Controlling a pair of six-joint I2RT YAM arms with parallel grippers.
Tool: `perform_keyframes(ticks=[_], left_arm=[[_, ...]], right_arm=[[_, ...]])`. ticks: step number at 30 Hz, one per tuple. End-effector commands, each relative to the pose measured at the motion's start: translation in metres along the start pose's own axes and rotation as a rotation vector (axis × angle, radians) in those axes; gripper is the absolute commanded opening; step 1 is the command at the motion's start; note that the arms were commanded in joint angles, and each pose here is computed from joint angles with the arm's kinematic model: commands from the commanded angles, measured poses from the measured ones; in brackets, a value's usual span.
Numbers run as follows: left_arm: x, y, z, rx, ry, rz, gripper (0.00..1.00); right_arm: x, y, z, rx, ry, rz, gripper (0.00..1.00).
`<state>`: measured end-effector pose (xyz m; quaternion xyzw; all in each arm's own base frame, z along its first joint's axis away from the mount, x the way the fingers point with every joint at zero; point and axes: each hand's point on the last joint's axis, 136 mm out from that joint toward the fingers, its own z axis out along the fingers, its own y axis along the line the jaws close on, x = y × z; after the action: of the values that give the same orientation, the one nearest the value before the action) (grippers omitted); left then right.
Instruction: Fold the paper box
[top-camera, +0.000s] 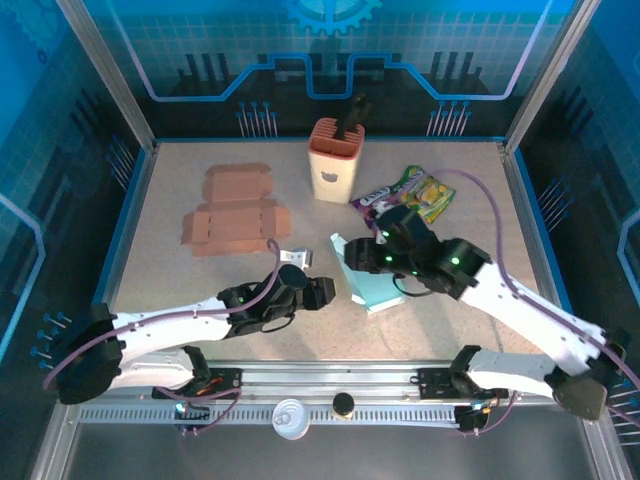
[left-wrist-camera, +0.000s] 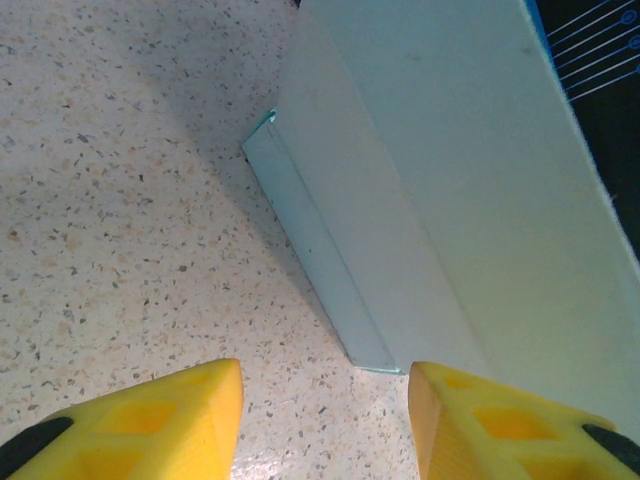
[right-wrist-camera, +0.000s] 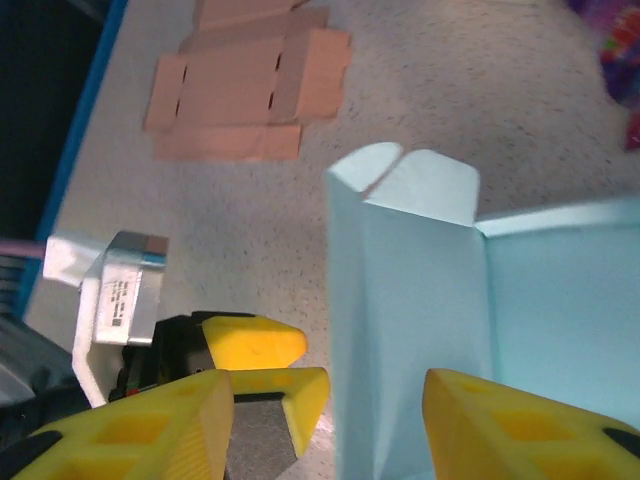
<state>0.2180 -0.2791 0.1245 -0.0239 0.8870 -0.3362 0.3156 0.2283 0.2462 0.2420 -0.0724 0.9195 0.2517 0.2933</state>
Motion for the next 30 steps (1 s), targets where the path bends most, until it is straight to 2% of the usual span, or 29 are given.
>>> perform_keyframes(ticks=[1,6,10,16,23,29,30], left_arm=[[-0.006,-0.002,-0.011,0.021,-0.046,-0.016,0.48],[-0.003,0.011,-0.033,-0.003,-0.053,-0.017,0.48],[-0.002,0.026,-0.049,-0.036,-0.067,-0.028,0.48],[-0.002,0.036,-0.061,-0.047,-0.084,-0.036,0.49],[-0.001,0.039,-0.063,-0.062,-0.079,-0.033,0.49],[-0.001,0.039,-0.065,-0.057,-0.079,-0.033,0.49],[-0.001,0.039,-0.066,-0.057,-0.078,-0.032,0.49]], right_arm=[[0.021,-0.008,0.012,0.123,0.128,-0.220,0.54],[0.015,-0.005,0.033,0.187,0.166,-0.240,0.52],[0.018,0.000,0.052,0.195,0.214,-0.246,0.41],[0.022,-0.004,0.069,0.227,0.236,-0.217,0.33],[0.018,-0.002,0.078,0.226,0.209,-0.151,0.19],[0.007,-0.003,0.079,0.199,0.113,0.002,0.00],[0.005,-0.004,0.078,0.192,0.094,0.032,0.00]])
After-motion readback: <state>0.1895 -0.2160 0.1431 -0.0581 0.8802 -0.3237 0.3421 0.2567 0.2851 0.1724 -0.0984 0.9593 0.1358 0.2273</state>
